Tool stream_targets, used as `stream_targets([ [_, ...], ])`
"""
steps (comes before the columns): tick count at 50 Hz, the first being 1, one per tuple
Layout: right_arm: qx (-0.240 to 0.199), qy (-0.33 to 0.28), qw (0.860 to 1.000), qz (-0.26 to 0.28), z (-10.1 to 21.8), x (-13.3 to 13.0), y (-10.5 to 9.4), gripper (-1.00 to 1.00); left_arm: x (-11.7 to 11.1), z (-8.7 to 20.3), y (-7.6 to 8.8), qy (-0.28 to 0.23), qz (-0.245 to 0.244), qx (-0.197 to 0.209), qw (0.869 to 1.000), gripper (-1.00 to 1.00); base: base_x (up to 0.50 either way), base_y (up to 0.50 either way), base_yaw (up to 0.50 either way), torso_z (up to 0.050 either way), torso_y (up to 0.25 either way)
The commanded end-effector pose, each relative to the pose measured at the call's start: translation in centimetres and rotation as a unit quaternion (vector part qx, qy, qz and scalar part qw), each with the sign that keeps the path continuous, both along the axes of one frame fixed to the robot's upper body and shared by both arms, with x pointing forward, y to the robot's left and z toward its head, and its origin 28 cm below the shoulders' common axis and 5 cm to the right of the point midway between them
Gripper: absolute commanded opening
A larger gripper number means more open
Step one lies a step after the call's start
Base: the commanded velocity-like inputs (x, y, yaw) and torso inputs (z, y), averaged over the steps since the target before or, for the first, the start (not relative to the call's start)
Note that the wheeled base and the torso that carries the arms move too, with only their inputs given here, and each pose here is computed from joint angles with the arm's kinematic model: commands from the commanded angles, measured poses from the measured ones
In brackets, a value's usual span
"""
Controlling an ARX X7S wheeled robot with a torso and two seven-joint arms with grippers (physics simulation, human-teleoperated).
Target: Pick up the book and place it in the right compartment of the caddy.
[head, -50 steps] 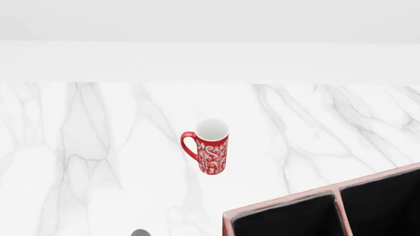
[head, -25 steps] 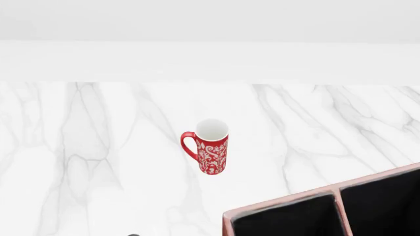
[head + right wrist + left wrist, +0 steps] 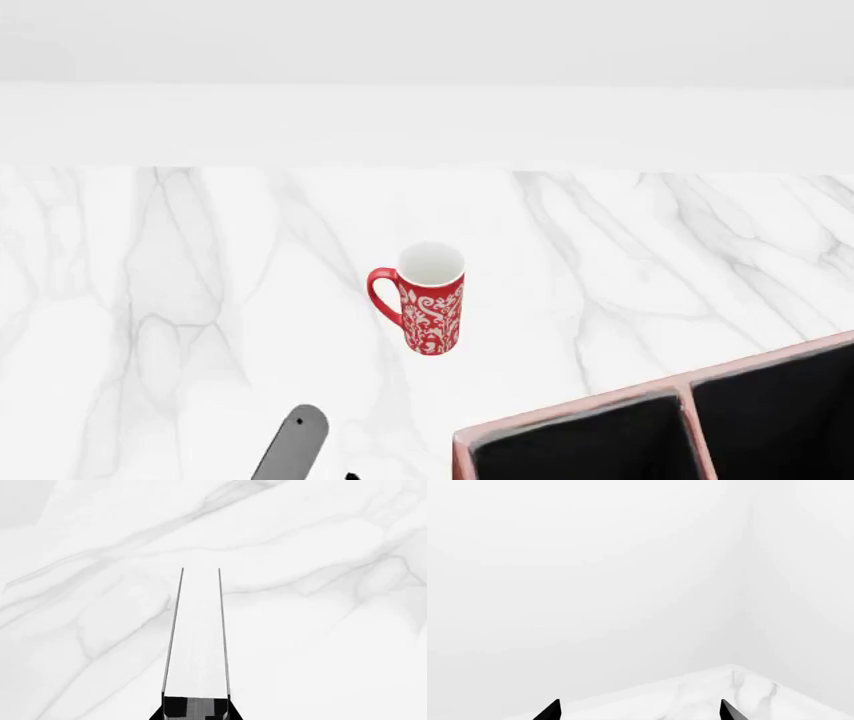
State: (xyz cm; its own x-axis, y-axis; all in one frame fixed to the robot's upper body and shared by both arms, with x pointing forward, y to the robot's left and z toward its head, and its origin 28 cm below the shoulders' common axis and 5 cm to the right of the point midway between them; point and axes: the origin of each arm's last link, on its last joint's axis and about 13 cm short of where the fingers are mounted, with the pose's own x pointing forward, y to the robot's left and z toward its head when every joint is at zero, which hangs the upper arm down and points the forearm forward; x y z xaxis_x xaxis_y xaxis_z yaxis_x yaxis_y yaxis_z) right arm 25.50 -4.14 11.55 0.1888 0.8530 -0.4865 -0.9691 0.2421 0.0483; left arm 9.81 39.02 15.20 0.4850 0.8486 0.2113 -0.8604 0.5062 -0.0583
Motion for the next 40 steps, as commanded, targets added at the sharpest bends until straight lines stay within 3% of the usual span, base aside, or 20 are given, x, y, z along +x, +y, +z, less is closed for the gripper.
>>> stream_targets([
  [1, 0.06, -0.048, 0.996, -0.039, 3.6, 0.4, 0.1, -1.0, -0.3, -0.1, -0.2, 0.003, 0.001, 0.002, 1.0, 1.0, 0.0, 0.0, 0.0, 0.0, 0.0],
  [11, 0.061, -0.103, 0.987, -0.104, 7.1, 0.5, -0.6, -1.0, -0.1, -0.1, -0.2, 0.004, -0.003, 0.002, 1.0, 1.0, 0.0, 0.0, 0.0, 0.0, 0.001],
  [21, 0.085, -0.147, 0.964, -0.205, 11.6, 0.8, -2.0, -1.0, -0.1, -0.2, -0.3, 0.006, -0.006, 0.002, 1.0, 1.0, 0.0, 0.0, 0.0, 0.0, 0.001],
  [25, 0.093, -0.161, 0.95, -0.252, 12.7, 1.0, -2.8, -1.0, 0.0, -0.3, -0.3, 0.007, -0.007, 0.002, 1.0, 1.0, 0.0, 0.0, 0.0, 0.0, 0.0],
  [31, 0.102, -0.176, 0.912, -0.356, 15.1, 1.4, -4.9, -1.0, 0.1, -0.3, -0.3, 0.007, -0.008, 0.002, 1.0, 1.0, 0.0, 0.0, 0.0, 0.0, 0.002],
  [38, 0.126, -0.199, 0.881, -0.41, 16.5, 0.7, -7.1, -1.0, 0.2, -0.2, -0.3, 0.006, -0.009, 0.002, 1.0, 1.0, 0.0, 0.0, 0.0, 0.0, 0.001],
  [39, 0.126, -0.22, 0.866, -0.431, 16.8, 0.6, -7.7, -1.0, 0.2, -0.3, -0.2, 0.007, -0.009, 0.001, 1.0, 1.0, 0.0, 0.0, 0.0, 0.0, 0.0],
  [40, 0.133, -0.214, 0.864, -0.436, 17.0, 0.5, -7.9, -1.0, 0.2, -0.3, -0.3, 0.007, -0.009, 0.001, 1.0, 1.0, 0.0, 0.0, 0.0, 0.0, 0.0],
])
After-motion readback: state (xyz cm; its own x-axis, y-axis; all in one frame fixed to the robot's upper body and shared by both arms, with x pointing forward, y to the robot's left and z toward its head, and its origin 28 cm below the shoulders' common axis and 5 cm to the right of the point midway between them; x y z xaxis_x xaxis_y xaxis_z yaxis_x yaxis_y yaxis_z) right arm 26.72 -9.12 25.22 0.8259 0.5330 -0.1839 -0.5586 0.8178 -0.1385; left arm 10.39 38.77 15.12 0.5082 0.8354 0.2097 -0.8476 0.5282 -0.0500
